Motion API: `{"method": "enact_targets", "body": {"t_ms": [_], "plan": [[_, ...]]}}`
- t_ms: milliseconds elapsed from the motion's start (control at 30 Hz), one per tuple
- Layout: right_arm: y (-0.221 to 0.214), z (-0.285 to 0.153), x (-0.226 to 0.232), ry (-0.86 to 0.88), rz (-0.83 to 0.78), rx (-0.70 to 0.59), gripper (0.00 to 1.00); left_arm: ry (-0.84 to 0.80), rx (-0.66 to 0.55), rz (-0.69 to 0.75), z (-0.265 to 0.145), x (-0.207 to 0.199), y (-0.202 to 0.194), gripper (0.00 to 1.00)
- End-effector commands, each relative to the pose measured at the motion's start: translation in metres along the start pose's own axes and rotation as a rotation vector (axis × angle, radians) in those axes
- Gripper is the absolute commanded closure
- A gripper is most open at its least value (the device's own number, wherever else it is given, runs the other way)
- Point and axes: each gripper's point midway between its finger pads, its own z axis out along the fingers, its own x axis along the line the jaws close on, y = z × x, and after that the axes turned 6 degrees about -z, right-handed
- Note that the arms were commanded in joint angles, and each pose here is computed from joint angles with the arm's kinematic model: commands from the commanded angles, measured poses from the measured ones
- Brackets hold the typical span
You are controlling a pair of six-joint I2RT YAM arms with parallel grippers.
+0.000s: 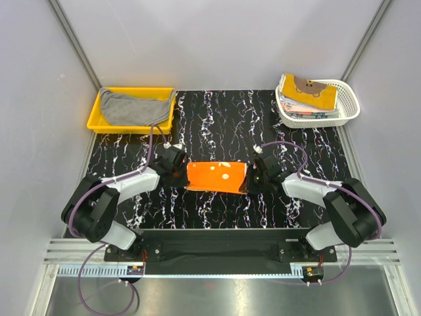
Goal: Fold and stack the towels
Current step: Fold the towel
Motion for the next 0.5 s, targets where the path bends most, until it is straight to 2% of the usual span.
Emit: {"method": "enact_targets", "body": {"t_ms": [0,233,400,467], "plan": [[0.019,-0.017,0.012,0.012,-0.007,-0.073,0.74,-0.016,-0.019,0.011,-0.006,-0.005,0.005,0.98],[0.055,-0.061,0.021,-0.028,-0.041,-0.201,0.68,-0.057,-0.075,0.081,-0.046,-0.032,0.039,0.93],[0.071,-0.056,0.014,-0.099,-0.093,-0.219,0.59,-0.116,-0.088,0.122,-0.059,-0.062,0.052,0.91],[0.073,-0.048,0.011,-0.11,-0.094,-0.21,0.55,-0.145,-0.051,0.138,-0.051,-0.075,0.045,0.91]]}}
